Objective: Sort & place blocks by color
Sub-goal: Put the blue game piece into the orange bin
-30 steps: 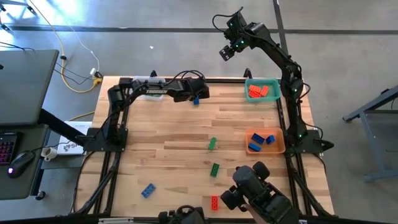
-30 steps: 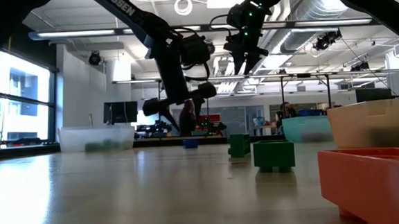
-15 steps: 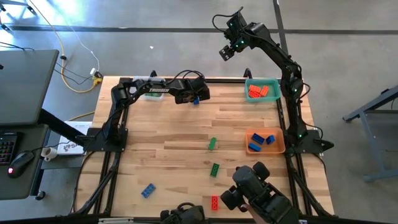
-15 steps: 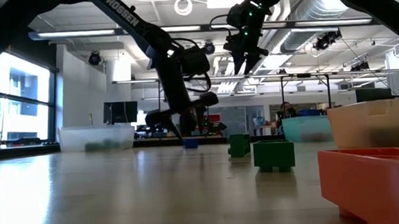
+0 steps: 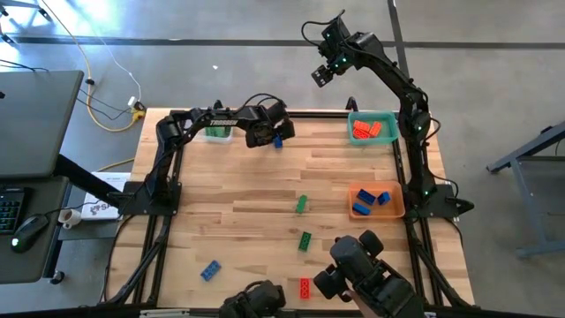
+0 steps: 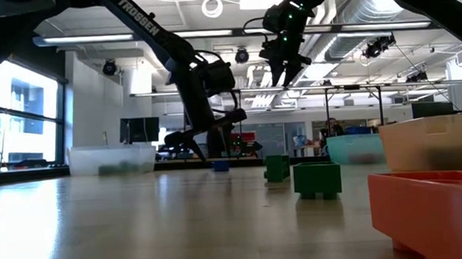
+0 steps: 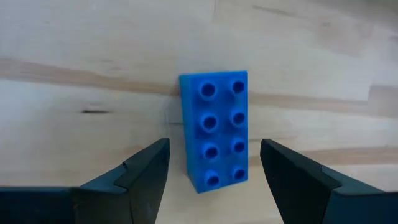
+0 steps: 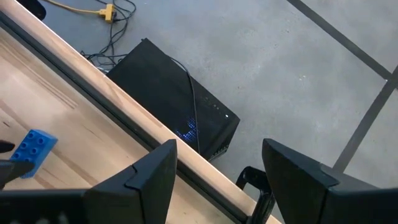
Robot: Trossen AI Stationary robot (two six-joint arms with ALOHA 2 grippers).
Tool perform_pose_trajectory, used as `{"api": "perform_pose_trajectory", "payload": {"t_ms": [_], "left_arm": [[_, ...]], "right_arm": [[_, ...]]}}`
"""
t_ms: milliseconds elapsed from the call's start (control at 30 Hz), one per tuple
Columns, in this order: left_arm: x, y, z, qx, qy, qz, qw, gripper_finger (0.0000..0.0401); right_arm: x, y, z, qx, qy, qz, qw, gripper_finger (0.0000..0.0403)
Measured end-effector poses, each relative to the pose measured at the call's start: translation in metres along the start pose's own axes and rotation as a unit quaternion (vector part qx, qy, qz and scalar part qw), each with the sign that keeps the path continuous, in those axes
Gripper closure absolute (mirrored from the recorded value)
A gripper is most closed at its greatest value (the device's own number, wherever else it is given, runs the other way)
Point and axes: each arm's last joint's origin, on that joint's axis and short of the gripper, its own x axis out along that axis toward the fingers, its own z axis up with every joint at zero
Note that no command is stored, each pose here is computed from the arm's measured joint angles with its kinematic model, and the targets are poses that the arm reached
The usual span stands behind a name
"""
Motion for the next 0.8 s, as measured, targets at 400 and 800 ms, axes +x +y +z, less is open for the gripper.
{"api": "perform_pose_trajectory", "payload": {"t_ms": [400,800], "left_arm": [[0.012,0.000,0.004,-0.004,0.037,-0.027,0.999,0.0162],[0.013,0.004,0.012,-0.011,0.043,-0.020,0.999,0.0163]], "right_arm": [[0.000,0.000,0.000,0.000,0.000,0.000,1.000,0.0178],[0.000,0.000,0.000,0.000,0.002,0.001,1.000,0.0178]]}}
